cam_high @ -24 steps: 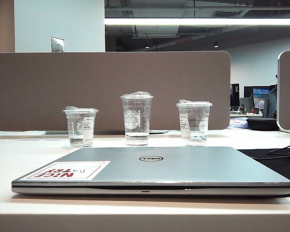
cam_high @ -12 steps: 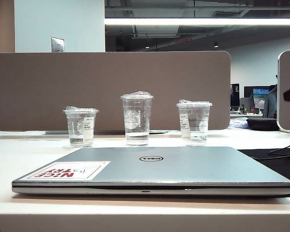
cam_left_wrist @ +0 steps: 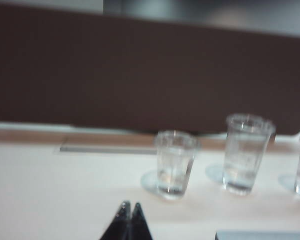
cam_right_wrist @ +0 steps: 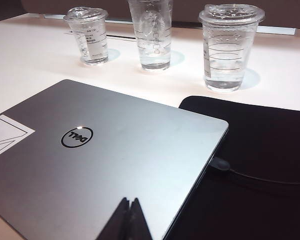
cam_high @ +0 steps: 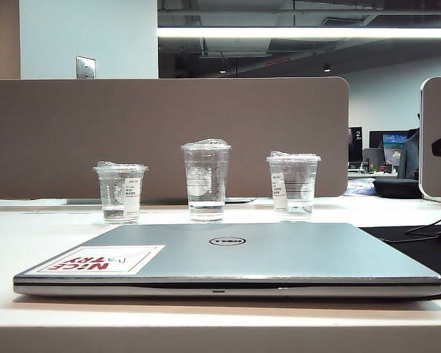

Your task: Pick up the coffee cup on the left and place it on the left side of the laptop.

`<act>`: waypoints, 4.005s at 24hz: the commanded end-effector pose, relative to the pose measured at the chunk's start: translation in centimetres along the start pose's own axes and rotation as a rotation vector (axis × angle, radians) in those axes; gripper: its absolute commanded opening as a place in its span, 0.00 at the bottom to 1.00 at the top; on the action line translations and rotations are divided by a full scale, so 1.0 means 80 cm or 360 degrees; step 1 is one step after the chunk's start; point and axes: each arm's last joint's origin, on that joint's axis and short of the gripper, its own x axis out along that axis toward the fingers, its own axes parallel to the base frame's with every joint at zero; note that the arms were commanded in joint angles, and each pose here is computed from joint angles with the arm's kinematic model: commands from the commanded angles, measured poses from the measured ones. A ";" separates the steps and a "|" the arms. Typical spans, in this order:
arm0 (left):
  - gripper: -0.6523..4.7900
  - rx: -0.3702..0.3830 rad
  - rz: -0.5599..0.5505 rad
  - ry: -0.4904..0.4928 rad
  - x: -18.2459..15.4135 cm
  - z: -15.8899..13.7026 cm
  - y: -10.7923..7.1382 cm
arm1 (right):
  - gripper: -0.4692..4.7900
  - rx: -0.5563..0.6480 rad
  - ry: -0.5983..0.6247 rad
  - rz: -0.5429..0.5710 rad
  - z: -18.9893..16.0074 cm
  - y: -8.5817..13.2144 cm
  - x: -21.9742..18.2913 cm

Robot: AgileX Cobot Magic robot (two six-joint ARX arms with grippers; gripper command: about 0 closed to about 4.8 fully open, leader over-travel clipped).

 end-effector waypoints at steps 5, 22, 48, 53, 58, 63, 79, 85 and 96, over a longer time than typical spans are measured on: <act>0.11 -0.0006 0.0017 -0.0111 0.018 0.046 -0.002 | 0.08 -0.0001 -0.0022 0.0002 0.000 0.000 0.000; 1.00 0.0053 -0.0529 0.0424 0.294 -0.119 0.026 | 0.08 -0.0001 -0.0019 0.0000 0.000 0.000 0.000; 1.00 0.0183 -0.0590 0.0535 0.401 -0.235 -0.006 | 0.08 0.0002 0.0048 -0.0005 -0.004 0.000 0.004; 1.00 0.0114 -0.0582 0.0478 0.426 -0.225 -0.009 | 0.08 0.0002 0.0048 -0.0004 -0.004 0.000 0.004; 1.00 0.0082 -0.0614 0.0514 0.438 -0.223 -0.010 | 0.08 0.0002 0.0048 -0.0004 -0.004 0.000 0.004; 0.90 0.0082 -0.0611 0.0511 0.438 -0.223 -0.009 | 0.08 0.0002 0.0048 -0.0005 -0.004 0.000 0.004; 0.74 0.0096 -0.0694 0.0308 0.443 -0.155 0.011 | 0.08 0.0002 0.0047 -0.0003 -0.004 0.000 0.004; 0.74 0.0097 -0.0603 0.0296 0.406 -0.110 0.045 | 0.08 0.0002 0.0046 -0.0002 -0.004 0.000 0.003; 0.75 0.0003 -0.0643 0.0186 0.254 -0.098 0.037 | 0.08 0.0002 0.0045 -0.0002 -0.004 0.000 0.003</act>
